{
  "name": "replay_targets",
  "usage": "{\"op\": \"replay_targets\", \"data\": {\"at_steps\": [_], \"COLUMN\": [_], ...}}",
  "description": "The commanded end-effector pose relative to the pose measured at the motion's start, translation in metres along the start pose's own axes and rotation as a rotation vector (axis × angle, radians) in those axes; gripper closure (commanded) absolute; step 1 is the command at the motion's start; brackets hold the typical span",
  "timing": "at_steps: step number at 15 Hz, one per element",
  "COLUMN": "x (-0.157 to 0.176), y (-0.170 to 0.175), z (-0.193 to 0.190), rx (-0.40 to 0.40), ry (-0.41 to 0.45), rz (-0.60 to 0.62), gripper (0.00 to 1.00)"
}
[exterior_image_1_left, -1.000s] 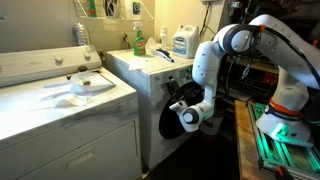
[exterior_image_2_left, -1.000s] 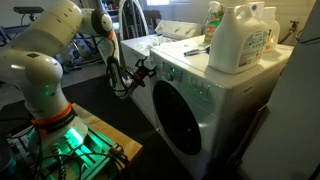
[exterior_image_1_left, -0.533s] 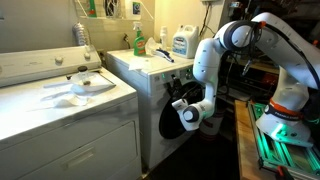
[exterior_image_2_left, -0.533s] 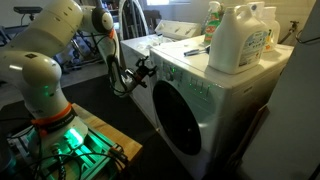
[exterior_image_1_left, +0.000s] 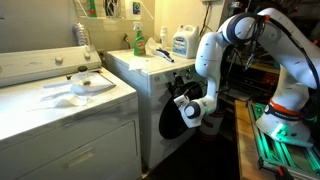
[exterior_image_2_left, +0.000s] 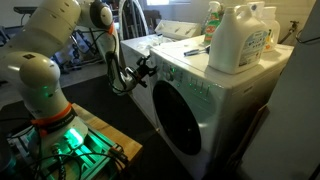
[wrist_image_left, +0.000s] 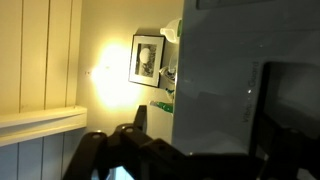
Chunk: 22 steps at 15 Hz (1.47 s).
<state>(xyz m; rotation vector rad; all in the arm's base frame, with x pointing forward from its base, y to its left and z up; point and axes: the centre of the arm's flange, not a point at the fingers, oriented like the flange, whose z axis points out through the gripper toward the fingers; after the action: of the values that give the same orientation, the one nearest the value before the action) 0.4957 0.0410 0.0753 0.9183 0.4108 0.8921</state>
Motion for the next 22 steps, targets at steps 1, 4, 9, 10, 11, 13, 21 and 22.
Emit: {"op": "replay_targets", "data": {"at_steps": [1,4,9,10,11,13,21,22], "x": [-0.012,-0.007,0.003,0.005,0.008,0.009,0.009,0.008], "y": [0.030,0.035,0.045,0.049,0.051,0.060,0.082,0.082], "z": [0.007,-0.009,-0.040,-0.046,-0.051,-0.074,-0.115,-0.115], "rx": [-0.140,-0.155,-0.188,-0.191,-0.189,-0.201,-0.236,-0.240], "ry": [-0.034,-0.034,-0.026,-0.025,-0.023,-0.025,-0.041,-0.050], "rz": [-0.061,-0.058,-0.060,-0.068,-0.079,-0.111,-0.211,-0.228], "gripper": [0.00,0.00,0.00,0.00,0.00,0.00,0.00,0.00]}}
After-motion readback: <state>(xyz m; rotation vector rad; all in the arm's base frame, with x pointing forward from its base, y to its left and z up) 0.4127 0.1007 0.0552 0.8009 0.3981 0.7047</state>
